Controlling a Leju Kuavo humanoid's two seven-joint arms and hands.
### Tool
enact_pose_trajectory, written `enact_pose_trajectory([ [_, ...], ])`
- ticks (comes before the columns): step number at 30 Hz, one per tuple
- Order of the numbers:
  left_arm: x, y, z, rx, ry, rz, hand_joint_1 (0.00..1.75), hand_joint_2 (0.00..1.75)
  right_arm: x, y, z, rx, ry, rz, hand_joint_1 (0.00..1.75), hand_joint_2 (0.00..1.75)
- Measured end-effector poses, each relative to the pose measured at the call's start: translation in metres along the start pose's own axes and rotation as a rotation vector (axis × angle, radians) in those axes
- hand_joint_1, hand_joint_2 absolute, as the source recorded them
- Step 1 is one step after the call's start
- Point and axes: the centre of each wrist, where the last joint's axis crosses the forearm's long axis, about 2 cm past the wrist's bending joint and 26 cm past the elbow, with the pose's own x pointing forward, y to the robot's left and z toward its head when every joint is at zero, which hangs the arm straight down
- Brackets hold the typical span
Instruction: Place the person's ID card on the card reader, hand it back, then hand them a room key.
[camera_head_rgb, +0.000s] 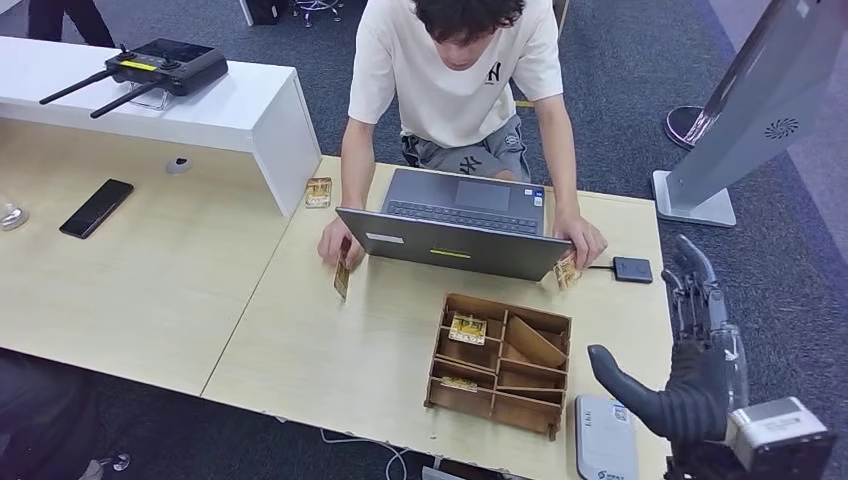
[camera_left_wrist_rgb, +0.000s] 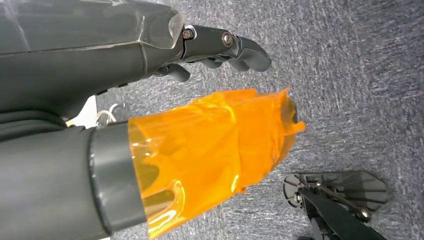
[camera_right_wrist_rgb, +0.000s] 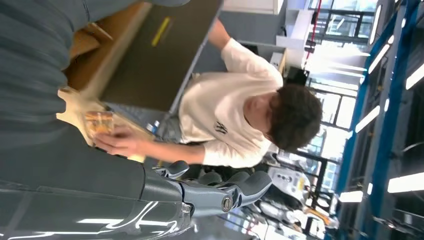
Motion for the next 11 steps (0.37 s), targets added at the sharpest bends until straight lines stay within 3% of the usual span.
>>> enact_pose_trajectory([
  [1, -0.001, 0.0, 0.0, 0.003, 0.001, 0.008, 0.0, 0.0, -0.001, 0.0, 0.007, 0.005, 0.012, -0.017, 0.0, 0.0],
  [11, -0.007, 0.004, 0.005, 0.025, 0.005, 0.076, 0.0, 0.0, -0.005, 0.002, 0.057, 0.026, 0.157, -0.041, 0.0, 0.0],
])
